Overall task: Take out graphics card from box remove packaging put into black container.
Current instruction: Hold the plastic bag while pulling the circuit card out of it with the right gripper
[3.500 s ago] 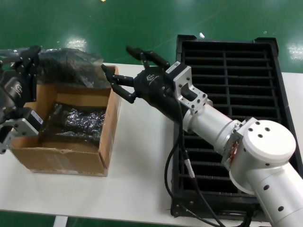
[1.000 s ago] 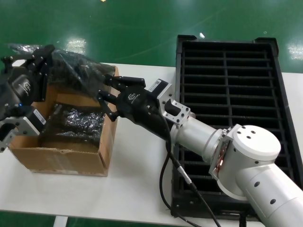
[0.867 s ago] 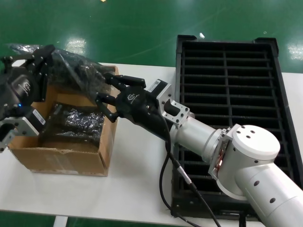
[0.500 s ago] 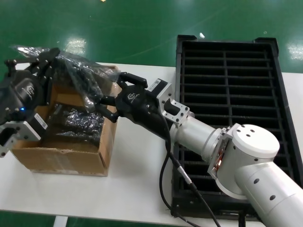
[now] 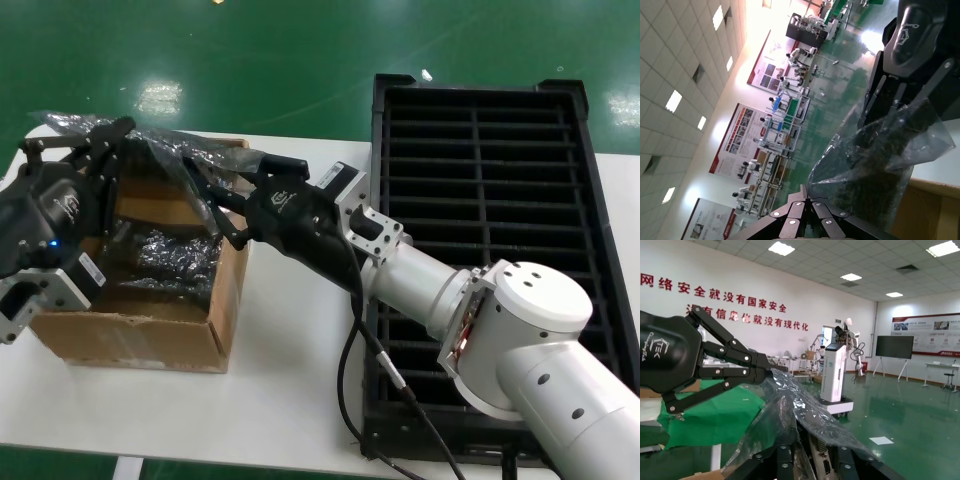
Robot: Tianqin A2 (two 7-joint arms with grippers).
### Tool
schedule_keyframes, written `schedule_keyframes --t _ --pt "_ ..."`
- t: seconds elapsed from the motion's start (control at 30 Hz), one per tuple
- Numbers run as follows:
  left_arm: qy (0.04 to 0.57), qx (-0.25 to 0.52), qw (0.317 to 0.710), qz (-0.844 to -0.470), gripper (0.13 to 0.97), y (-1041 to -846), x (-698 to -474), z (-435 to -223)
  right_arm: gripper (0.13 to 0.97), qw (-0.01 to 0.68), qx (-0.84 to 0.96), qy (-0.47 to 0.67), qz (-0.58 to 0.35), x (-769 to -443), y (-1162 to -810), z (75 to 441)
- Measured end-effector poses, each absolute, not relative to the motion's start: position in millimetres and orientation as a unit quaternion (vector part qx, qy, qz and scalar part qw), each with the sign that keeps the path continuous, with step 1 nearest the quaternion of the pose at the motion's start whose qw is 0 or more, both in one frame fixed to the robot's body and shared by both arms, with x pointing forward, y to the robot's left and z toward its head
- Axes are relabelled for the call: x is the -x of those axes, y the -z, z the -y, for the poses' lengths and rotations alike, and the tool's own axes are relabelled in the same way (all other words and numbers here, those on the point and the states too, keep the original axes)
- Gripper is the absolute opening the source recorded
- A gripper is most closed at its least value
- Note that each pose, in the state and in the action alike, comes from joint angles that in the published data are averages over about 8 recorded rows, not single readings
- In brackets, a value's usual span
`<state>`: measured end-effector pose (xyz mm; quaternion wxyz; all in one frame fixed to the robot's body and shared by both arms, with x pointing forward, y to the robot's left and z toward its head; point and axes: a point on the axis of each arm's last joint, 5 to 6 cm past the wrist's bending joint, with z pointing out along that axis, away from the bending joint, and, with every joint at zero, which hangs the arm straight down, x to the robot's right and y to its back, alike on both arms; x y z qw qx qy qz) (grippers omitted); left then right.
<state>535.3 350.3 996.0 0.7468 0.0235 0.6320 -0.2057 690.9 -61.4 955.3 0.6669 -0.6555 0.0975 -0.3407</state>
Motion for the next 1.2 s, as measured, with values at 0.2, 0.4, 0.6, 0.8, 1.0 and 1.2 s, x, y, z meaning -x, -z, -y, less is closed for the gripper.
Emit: schedule_keyframes --t 0.2,0.4,0.6,0.8,1.0,1.2 --pt "0.206 -0.026 0.744 -0.635 0.14 -994.5 -536.1 -349.6 0.232 0.67 0.654 0.339 -0.095 -690.6 -955.9 60.8" --pt "0.209 -0.029 0.741 -0.637 0.14 -993.9 -537.1 -348.8 0.212 0.672 0.653 0.336 -0.092 -690.3 -956.1 60.1" --pt "0.204 -0.03 0.741 -0.638 0.14 -993.2 -539.6 -350.7 0.18 0.673 0.653 0.335 -0.091 -690.0 -956.1 60.1" --pt "0.179 -0.028 0.746 -0.641 0.14 -990.3 -544.6 -357.2 0.175 0.671 0.652 0.34 -0.095 -689.6 -956.5 62.8" --pt "0.15 -0.028 0.751 -0.642 0.14 -985.4 -550.5 -363.3 0.175 0.667 0.649 0.352 -0.101 -688.0 -959.4 68.8" --pt "0.125 -0.028 0.761 -0.636 0.14 -983.0 -555.4 -366.5 0.175 0.658 0.648 0.367 -0.106 -685.2 -964.8 76.0"
